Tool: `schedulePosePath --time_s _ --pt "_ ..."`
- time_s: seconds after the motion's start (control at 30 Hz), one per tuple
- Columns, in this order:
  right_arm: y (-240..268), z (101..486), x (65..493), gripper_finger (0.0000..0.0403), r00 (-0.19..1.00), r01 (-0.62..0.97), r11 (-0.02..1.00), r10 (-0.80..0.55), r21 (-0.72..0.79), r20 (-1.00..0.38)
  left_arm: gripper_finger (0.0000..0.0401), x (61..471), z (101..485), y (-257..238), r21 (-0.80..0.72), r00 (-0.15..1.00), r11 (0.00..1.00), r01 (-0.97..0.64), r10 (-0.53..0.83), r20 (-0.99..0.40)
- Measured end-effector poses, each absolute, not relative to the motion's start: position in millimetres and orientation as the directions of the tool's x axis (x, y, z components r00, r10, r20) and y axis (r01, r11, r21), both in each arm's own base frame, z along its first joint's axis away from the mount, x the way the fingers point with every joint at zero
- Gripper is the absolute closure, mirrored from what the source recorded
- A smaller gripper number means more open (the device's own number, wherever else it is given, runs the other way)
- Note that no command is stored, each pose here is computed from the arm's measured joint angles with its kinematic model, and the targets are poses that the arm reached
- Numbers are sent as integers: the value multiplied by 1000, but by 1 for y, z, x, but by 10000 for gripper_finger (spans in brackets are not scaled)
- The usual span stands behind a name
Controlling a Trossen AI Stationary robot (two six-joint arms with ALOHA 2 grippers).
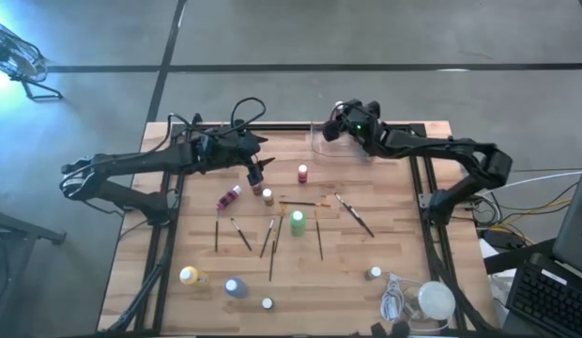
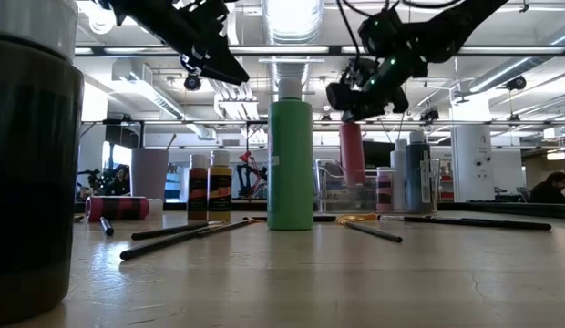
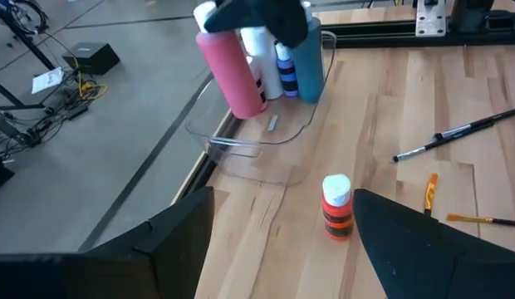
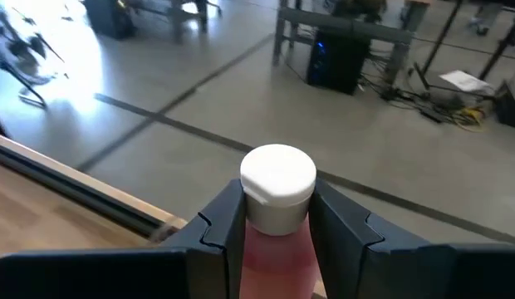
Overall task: Pick & Place Paint Supplies
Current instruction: Put the pink paint bottle into the transparent bin
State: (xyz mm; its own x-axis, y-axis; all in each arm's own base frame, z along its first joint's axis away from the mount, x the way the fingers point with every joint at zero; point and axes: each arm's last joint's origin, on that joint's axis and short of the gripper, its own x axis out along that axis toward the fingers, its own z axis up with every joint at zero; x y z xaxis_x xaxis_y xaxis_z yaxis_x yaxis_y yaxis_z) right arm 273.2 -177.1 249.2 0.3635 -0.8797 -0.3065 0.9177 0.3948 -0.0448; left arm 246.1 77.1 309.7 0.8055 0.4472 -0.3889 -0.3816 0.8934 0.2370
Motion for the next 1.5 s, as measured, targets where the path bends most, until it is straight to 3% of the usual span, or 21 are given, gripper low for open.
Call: schedulePosePath --time_s 0.57,1.17,1.5 --pt "-196 221 274 301 264 939 324 -894 -114 -363 112 246 310 77 238 806 893 -381 447 -388" --pt "-202 204 278 299 245 940 315 -890 -132 -384 112 246 310 77 238 806 893 -381 447 -388" --pt "-202 203 277 244 217 946 290 -900 -147 -379 112 246 310 77 238 806 893 -381 447 -388"
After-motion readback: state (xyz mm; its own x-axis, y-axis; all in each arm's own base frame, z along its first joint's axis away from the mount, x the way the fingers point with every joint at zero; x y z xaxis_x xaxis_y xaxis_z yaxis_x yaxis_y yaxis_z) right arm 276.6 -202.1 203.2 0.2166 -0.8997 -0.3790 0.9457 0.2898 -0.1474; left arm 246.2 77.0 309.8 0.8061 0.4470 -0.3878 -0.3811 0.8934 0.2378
